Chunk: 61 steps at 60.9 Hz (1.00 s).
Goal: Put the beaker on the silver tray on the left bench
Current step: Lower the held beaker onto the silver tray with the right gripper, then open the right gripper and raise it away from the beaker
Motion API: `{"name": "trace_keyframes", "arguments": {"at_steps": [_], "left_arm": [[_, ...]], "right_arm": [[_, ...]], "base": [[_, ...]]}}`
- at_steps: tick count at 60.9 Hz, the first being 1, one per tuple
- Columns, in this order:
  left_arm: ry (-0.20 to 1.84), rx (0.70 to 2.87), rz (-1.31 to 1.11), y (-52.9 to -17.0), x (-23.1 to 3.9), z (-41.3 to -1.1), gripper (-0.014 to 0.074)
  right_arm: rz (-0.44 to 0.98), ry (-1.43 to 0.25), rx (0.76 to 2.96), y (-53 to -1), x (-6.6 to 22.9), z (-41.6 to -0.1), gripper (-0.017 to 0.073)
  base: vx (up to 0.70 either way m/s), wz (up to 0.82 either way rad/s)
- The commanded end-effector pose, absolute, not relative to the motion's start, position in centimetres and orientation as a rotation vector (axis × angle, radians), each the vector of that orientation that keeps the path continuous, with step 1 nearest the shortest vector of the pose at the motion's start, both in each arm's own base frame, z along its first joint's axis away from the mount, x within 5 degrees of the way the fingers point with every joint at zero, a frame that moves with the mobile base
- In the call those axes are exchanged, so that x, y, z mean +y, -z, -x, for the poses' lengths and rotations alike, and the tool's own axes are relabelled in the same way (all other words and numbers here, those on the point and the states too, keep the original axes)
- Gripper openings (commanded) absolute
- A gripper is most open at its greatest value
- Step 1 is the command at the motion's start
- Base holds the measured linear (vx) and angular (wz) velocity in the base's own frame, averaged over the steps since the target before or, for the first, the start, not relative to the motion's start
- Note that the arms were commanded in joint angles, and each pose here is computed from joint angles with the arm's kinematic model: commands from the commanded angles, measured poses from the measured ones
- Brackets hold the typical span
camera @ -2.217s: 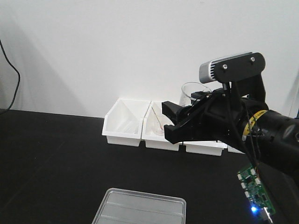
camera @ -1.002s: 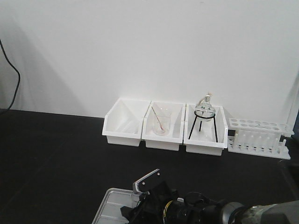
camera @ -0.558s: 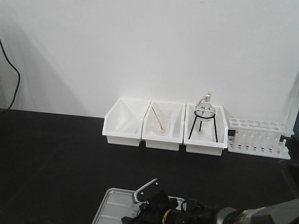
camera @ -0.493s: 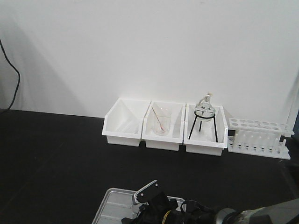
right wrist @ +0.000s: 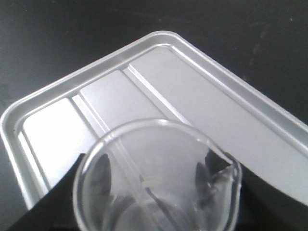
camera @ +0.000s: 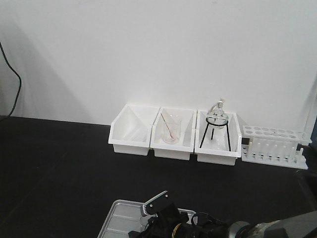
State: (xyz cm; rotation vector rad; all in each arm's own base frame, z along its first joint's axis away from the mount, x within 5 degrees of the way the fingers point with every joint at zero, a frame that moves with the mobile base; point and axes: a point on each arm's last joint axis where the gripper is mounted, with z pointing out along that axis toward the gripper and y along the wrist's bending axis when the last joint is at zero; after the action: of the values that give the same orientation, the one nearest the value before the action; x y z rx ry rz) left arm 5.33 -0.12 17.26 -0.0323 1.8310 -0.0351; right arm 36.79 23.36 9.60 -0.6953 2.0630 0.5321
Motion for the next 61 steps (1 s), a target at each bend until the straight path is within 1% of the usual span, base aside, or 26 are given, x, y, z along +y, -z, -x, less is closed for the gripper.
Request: {"name": "trace_keyframes", "arguments": {"at_steps": [1,5,9,14,20,28,37,48,55,61], "left_arm": [[0.040,1.758,0.032,-17.4,-0.1,-5.5,0.0001],[0.040,1.758,0.032,-17.4,-0.1,-5.5,0.0001],[0.040,1.758,0.032,-17.4,-0.1,-5.5,0.0001],[0.040,1.758,0.032,-17.4,-0.1,-5.5,0.0001],[0.040,1.758,0.032,-17.4,-0.1,-5.5,0.0001],[0.040,1.758,0.032,-17.4,-0.1,-5.5,0.0001],[0.040,1.758,0.032,-17.4,-0.1,-5.5,0.0001],[0.040,1.758,0.032,-17.4,-0.1,-5.5,0.0001],[0.040,1.758,0.032,-17.4,-0.1,-5.5,0.0001],[0.040,1.758,0.032,-17.4,-0.1,-5.5,0.0001]], "right_arm": [[0.656,-0.584,1.943,-13.0,23.8,-37.5,0.0568],[0.655,-0.585,1.935,-13.4,23.8,-37.5,0.0640],[0.658,-0.586,1.914,-14.1,23.8,-37.4,0.0688],[0.655,-0.588,1.890,-15.1,23.8,-37.4,0.0711],[0.654,-0.589,1.862,-16.3,23.7,-37.3,0.0705],[0.649,-0.591,1.828,-17.8,23.7,-37.2,0.0682],[0.645,-0.593,1.787,-19.6,23.5,-36.9,0.0634],[0.616,-0.597,1.715,-23.6,22.9,-36.0,0.0562],[0.556,-0.669,1.639,-27.5,21.7,-33.6,0.0509],[0.585,-0.692,1.574,-29.8,20.5,-30.7,0.0448]], "base": [[0.00,0.00],[0.00,0.00],[0.00,0.00],[0.00,0.00],[0.00,0.00],[0.00,0.00],[0.00,0.00],[0.00,0.00],[0.00,0.00],[0.00,0.00]]}}
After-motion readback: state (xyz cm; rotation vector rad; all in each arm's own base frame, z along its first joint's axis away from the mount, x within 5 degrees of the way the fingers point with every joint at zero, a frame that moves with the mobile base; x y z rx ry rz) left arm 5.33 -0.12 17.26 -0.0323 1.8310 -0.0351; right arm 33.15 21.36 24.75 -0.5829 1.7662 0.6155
